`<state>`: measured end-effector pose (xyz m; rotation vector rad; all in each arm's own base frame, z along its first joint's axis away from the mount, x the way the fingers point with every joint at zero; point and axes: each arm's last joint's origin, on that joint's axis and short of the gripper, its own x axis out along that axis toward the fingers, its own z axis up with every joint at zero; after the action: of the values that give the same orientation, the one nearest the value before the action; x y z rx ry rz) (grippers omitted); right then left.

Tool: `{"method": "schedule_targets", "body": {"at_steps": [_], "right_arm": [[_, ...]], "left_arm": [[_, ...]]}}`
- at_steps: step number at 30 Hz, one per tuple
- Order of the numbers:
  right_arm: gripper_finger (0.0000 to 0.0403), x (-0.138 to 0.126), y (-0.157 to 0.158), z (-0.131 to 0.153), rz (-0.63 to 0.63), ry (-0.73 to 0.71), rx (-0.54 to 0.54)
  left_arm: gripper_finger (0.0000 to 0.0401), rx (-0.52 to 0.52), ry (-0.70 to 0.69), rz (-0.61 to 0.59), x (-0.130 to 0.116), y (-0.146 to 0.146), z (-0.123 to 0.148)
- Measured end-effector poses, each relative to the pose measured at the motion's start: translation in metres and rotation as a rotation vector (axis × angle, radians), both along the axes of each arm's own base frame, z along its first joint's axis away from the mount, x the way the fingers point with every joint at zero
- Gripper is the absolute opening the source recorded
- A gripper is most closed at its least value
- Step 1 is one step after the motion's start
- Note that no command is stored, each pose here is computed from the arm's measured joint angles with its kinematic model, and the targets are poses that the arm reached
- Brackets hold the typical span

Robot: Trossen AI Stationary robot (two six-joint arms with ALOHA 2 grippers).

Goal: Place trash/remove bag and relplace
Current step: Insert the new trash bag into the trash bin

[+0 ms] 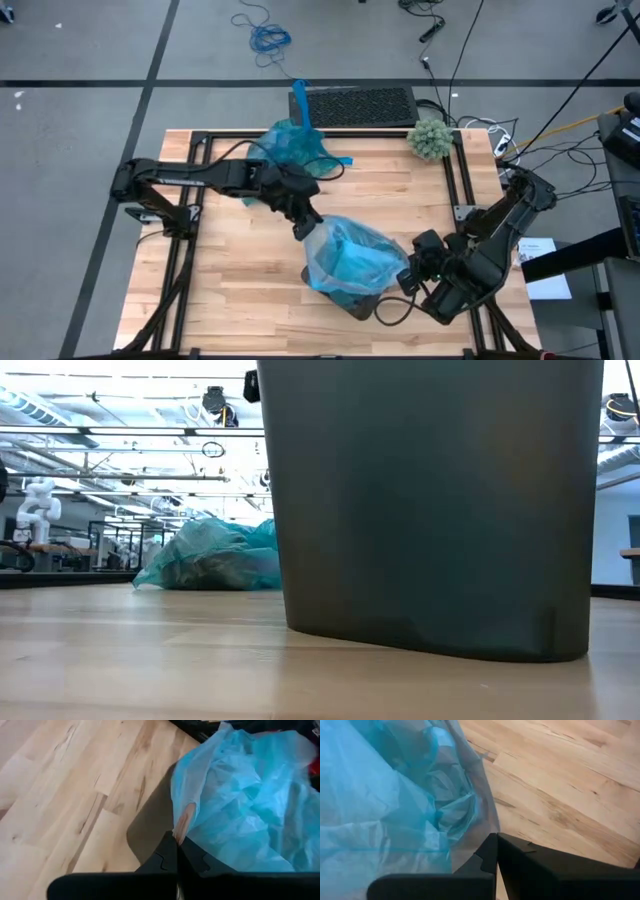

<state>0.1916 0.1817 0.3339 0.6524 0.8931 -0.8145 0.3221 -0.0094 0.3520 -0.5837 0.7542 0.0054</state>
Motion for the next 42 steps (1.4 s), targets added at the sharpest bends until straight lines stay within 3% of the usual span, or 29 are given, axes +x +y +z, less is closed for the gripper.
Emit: {"method": "schedule_targets", "body": {"at_steps": [6, 14, 19, 27, 33, 37, 42], "right_arm": [[0.0, 0.0, 0.0, 0.0, 0.005, -0.001, -0.004], [0.0, 0.001, 0.0, 0.0, 0.005, -0.006, 0.001], [0.0, 0.002, 0.002, 0.0, 0.022, -0.014, 0.01], [0.0, 0.003, 0.003, 0.0, 0.025, -0.018, 0.017], [0.0, 0.003, 0.003, 0.0, 0.025, -0.019, 0.019], [0.0, 0.003, 0.003, 0.0, 0.025, -0.018, 0.021], [0.0, 0.003, 0.003, 0.0, 0.025, -0.022, 0.027]], "left_arm": [[0.0, 0.059, 0.099, 0.03, -0.004, -0.007, -0.012], [0.0, -0.001, 0.089, 0.062, 0.003, -0.005, -0.044], [0.0006, 0.004, 0.098, 0.057, 0.002, -0.005, -0.046], [0.0115, -0.107, 0.067, 0.052, 0.005, 0.001, -0.032], [0.0197, -0.105, 0.023, 0.062, 0.007, 0.008, -0.018], [0.0222, -0.087, 0.007, 0.066, 0.007, 0.014, -0.012], [0.0226, -0.101, 0.006, 0.065, 0.006, 0.021, -0.012]]}}
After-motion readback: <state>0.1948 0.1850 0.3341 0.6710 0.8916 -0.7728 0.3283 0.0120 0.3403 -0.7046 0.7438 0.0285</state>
